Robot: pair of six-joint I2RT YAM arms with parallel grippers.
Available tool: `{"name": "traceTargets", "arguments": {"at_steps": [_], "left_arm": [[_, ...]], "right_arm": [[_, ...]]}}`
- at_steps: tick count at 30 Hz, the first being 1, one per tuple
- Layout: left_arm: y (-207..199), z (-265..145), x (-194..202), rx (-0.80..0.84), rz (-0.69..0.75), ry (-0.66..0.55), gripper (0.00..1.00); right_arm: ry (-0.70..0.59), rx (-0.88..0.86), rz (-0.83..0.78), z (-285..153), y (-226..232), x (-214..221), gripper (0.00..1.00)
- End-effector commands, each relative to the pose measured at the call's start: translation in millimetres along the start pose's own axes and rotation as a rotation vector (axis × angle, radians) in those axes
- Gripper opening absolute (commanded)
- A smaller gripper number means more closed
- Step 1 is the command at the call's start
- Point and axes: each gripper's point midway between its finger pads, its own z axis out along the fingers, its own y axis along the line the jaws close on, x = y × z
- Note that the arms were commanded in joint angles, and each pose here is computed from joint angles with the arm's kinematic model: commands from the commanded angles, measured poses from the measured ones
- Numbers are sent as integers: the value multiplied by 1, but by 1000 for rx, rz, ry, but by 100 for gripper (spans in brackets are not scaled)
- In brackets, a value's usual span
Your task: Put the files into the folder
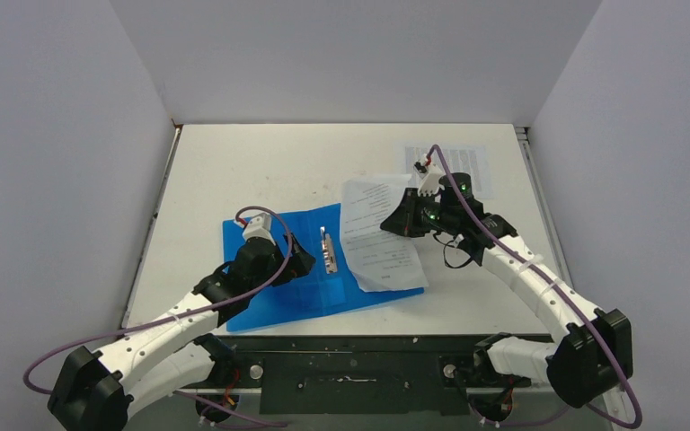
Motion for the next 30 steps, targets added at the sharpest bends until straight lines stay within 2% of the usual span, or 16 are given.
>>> {"name": "traceTargets", "arguments": {"at_steps": [1,17,30], "left_arm": [[-8,14,-13,25,-24,-71,89],[11,28,2,-25,-9,-51,89],[8,31,1,-10,-1,-57,89]], "right_arm": [[-15,-59,28,12,4,-8,5],[66,-6,51,43,-33,9,5],[115,-24,26,57,-43,22,5]]}}
